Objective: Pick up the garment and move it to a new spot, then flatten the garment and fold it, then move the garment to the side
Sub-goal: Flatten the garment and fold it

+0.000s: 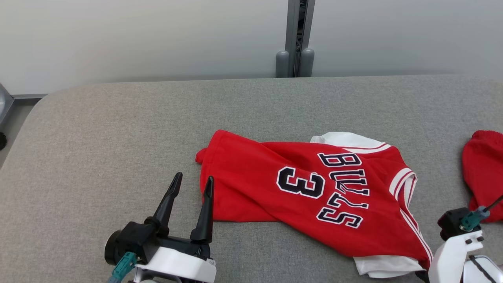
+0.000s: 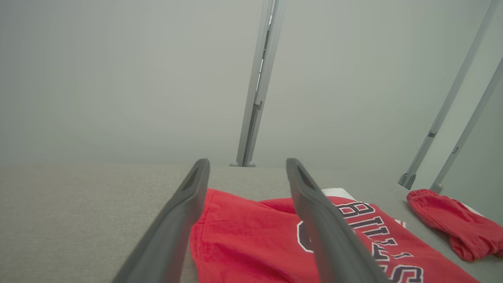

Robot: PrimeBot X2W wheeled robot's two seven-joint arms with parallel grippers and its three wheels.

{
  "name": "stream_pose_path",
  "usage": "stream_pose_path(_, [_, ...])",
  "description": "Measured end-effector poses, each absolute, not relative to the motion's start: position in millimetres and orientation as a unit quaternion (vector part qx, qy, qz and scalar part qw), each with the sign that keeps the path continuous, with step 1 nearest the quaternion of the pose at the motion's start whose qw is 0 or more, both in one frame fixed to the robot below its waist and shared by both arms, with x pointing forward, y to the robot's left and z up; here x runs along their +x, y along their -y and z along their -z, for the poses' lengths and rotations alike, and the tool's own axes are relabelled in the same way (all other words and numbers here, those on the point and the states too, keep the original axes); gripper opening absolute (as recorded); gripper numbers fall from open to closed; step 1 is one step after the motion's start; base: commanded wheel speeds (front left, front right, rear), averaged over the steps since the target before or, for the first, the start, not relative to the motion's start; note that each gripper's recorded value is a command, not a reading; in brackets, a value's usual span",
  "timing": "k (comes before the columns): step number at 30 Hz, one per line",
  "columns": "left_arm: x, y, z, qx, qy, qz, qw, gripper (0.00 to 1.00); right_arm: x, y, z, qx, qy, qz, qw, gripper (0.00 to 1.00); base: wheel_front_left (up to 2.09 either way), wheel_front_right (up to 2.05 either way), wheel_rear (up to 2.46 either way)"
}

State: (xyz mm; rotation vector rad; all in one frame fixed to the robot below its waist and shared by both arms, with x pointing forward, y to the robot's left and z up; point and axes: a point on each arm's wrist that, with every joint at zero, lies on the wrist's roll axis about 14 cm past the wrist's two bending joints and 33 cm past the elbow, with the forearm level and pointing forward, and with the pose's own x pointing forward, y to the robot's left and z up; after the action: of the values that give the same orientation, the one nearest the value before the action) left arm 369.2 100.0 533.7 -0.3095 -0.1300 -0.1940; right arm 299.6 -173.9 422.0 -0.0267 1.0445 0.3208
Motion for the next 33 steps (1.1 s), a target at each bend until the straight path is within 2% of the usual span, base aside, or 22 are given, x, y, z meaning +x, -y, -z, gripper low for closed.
stream_pose_path(8, [370.7,-98.5,-532.5,-0.155,0.062,0.099,0.981,1.0,261.9,159.8,-384.3,0.008,-0.571,-0.168,0.803,0.0,0.0,0.0,0.0])
stream_pose_path(11, [370.3,-98.6,-532.0,-0.155,0.062,0.099,0.981,1.0,259.2,161.8,-375.3,0.0,-0.577,-0.164,0.8,0.0,0.0,0.0,0.0])
stream_pose_path(13, [370.5,-99.1,-531.5,-0.155,0.061,0.098,0.981,1.0,268.0,161.3,-376.2,0.0,-0.559,-0.16,0.814,0.0,0.0,0.0,0.0])
stream_pose_path(14, [370.5,-99.2,-531.4,-0.155,0.061,0.097,0.981,1.0,274.2,160.5,-378.5,0.0,-0.547,-0.159,0.822,0.44,0.0,0.0,0.0])
stream_pose_path(15, [370.6,-99.6,-531.5,-0.155,0.061,0.097,0.981,1.0,278.8,158.9,-380.5,-0.001,-0.54,-0.161,0.827,1.0,0.0,0.0,0.0])
stream_pose_path(19, [370.4,-99.8,-532.2,-0.154,0.062,0.097,0.981,1.0,289.4,154.9,-387.8,0.005,-0.515,-0.162,0.841,1.0,0.0,0.0,0.0])
stream_pose_path(28, [367.5,-96.4,-536.9,-0.154,0.068,0.103,0.98,1.0,332.3,147.3,-450.0,0.03,-0.39,-0.168,0.905,1.0,0.0,0.0,0.0])
stream_pose_path(33, [365.6,-95.5,-538.7,-0.153,0.071,0.105,0.98,1.0,345.0,150.8,-475.3,0.026,-0.339,-0.162,0.926,1.0,0.0,0.0,0.0])
